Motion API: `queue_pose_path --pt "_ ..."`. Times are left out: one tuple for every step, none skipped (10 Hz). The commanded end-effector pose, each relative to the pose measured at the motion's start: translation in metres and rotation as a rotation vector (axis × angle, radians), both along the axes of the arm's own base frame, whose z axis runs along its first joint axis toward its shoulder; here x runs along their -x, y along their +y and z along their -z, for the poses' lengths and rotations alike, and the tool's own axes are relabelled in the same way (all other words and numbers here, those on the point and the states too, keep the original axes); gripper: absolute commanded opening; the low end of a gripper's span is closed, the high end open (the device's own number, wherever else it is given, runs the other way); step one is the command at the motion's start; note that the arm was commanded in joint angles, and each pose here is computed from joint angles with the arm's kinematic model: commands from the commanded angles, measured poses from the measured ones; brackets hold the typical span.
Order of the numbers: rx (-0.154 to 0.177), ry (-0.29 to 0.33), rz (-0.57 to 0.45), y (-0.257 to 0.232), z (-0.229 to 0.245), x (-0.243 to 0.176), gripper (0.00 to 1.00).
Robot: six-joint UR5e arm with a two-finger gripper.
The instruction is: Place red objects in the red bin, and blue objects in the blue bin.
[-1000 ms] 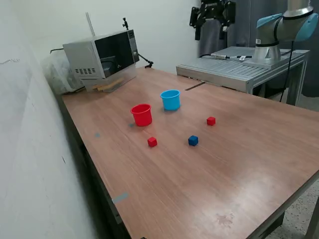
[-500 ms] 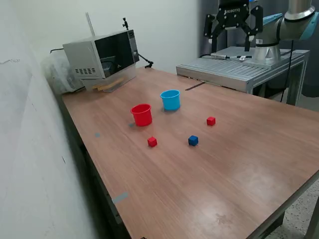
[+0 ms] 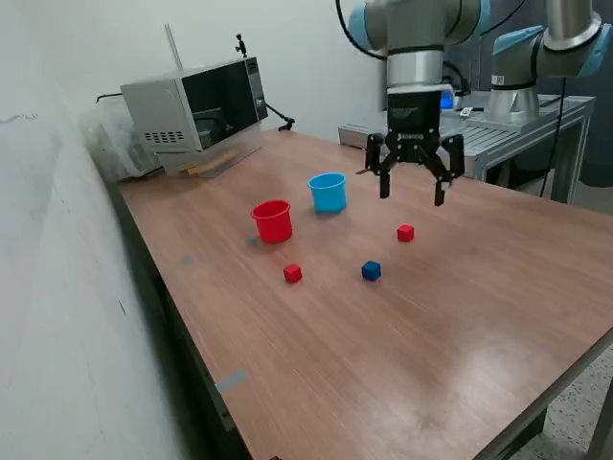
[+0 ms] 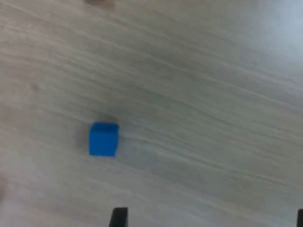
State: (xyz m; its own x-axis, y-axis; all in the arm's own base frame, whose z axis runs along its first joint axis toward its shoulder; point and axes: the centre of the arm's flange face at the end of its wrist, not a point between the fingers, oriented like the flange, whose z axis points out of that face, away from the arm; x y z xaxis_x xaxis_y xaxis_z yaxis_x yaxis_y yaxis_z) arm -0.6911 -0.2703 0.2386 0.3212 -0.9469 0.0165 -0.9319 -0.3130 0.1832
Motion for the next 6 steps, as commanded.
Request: queue_pose_path --pt "-0.01 -0.03 0.039 0.024 0.05 0.019 1.0" --pt "-0.01 -0.031 0.045 0.024 0.054 0.02 1.0" --pt "-0.011 -0.038 0.051 0.024 0.064 0.02 1.0" --pt "-0.011 -0.034 0.051 0.025 0.067 0.019 1.0" --pt "-0.011 -0.031 0.051 0.024 0.07 0.02 1.0" --pt "-0.011 -0.031 0.051 0.024 0.076 0.021 1.0"
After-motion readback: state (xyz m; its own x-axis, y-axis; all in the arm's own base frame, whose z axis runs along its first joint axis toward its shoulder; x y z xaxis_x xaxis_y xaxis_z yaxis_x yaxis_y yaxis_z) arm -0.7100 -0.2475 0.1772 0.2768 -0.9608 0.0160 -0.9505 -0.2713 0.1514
